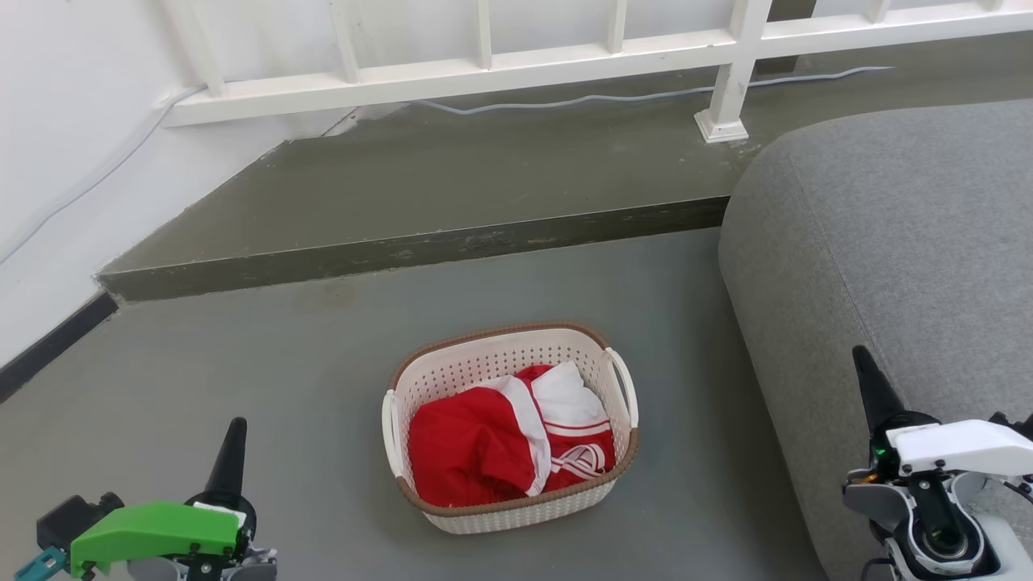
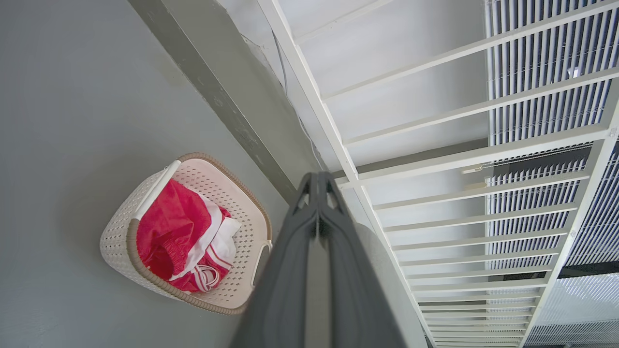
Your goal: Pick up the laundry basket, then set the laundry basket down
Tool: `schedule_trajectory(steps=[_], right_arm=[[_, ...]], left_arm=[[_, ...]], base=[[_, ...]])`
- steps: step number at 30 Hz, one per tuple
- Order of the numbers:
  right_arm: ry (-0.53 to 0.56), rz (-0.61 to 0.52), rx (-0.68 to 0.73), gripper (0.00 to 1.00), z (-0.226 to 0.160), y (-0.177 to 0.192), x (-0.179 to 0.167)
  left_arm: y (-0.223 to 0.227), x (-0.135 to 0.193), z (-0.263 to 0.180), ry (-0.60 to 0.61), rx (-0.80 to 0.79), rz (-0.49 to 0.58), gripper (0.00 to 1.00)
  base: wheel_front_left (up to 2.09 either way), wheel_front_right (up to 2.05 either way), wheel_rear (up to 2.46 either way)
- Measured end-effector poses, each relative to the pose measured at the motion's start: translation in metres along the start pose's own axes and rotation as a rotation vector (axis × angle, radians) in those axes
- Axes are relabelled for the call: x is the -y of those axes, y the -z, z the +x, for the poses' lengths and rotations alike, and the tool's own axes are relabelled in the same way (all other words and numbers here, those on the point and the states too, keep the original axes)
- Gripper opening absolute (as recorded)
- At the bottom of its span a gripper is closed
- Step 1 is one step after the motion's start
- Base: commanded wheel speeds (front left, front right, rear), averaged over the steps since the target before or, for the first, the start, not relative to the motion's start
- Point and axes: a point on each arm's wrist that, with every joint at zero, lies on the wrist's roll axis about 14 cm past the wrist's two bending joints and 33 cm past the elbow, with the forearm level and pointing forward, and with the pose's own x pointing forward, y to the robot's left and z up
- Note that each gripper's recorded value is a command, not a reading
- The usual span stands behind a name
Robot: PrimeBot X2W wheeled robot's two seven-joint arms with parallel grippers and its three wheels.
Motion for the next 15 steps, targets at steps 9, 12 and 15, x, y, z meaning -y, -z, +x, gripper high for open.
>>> schedule_trajectory(steps=[9, 12, 15], right_arm=[[-0.026, 0.119, 0.018, 0.0, 0.002, -0.008, -0.004], [-0.034, 0.157, 0.023, 0.0, 0.003, -0.011, -0.006], [-0.048, 0.193, 0.029, 0.0, 0.004, -0.014, -0.009]], left_arm=[[-0.007, 0.003, 0.003, 0.017, 0.007, -0.114, 0.0], [-0.009, 0.003, 0.003, 0.022, 0.01, -0.146, 0.0], [-0.012, 0.004, 0.004, 0.027, 0.018, -0.185, 0.0]], base=[[0.0, 0.0, 0.0], [0.0, 0.0, 0.0], [0.0, 0.0, 0.0]])
